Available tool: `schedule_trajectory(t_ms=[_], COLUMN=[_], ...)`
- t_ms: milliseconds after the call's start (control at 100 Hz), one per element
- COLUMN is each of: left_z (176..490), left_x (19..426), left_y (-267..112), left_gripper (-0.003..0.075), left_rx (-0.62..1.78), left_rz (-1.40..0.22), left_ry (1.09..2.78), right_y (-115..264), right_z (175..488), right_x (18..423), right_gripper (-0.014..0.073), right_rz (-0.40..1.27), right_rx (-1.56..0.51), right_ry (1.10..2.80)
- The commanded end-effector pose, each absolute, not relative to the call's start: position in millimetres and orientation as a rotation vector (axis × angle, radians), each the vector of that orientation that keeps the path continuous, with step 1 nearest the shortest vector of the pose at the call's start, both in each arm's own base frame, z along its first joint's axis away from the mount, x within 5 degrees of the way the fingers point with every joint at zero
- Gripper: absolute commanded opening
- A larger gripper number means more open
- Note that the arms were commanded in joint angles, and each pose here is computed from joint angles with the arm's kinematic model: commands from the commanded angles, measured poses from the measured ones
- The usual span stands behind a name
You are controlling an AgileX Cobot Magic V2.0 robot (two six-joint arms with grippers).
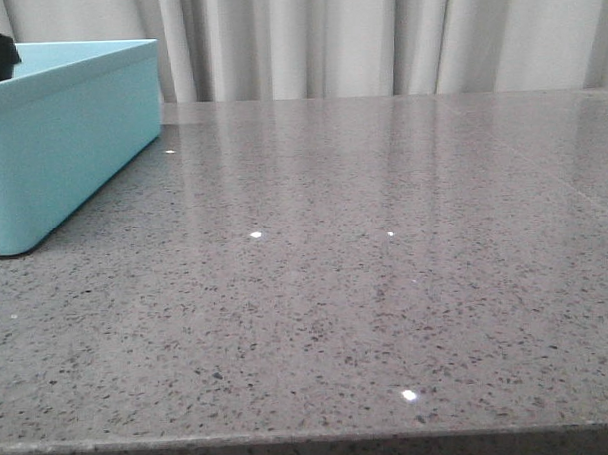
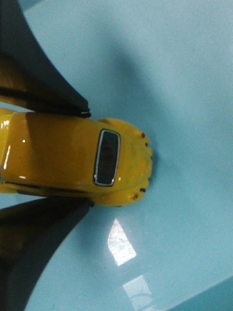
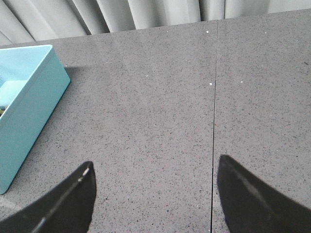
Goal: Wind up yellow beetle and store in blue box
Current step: 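Lower the car into the box and open the left gripper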
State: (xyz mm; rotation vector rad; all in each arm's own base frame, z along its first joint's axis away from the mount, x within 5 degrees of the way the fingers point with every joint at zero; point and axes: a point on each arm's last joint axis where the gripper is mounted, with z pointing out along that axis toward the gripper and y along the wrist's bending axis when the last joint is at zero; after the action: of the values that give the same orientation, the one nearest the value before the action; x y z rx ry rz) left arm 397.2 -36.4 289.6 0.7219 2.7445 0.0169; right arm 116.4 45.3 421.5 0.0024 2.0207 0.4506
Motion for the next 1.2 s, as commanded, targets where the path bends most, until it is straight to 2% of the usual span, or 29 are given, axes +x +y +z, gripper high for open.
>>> schedule_trajectory(t_ms=[0,150,330,450,670,1020,1090,1190], left_z=[310,309,309,311,321,373,389,411], left_x=[395,396,396,396,398,382,374,358], left_y=[-39,-39,-39,-39,-40,-43,-45,-47], left_gripper=[0.0221,0.0249,0.0424,0.0482,0.0484,0.0483,0.0462,0.0372], left_rx=[0.669,0.668,0.668,0.668,0.663,0.621,0.604,0.587], left_rz=[-0.009,-0.014,-0.022,-0.021,-0.013,-0.051,-0.089,-0.126], left_ry=[2.660,2.660,2.659,2.657,2.623,2.470,2.421,2.352], right_y=[45,45,44,44,42,42,42,41], right_z=[436,436,435,435,435,436,436,436], right_x=[116,116,115,115,116,116,116,117], right_gripper=[0.0530,0.0530,0.0530,0.0530,0.0530,0.0530,0.0530,0.0530], right_rz=[0.469,0.468,0.462,0.454,0.421,0.410,0.404,0.367], right_rx=[-0.012,-0.012,-0.011,-0.014,-0.024,-0.036,-0.045,-0.079], right_ry=[1.911,1.911,1.928,1.927,1.919,1.910,1.909,1.903])
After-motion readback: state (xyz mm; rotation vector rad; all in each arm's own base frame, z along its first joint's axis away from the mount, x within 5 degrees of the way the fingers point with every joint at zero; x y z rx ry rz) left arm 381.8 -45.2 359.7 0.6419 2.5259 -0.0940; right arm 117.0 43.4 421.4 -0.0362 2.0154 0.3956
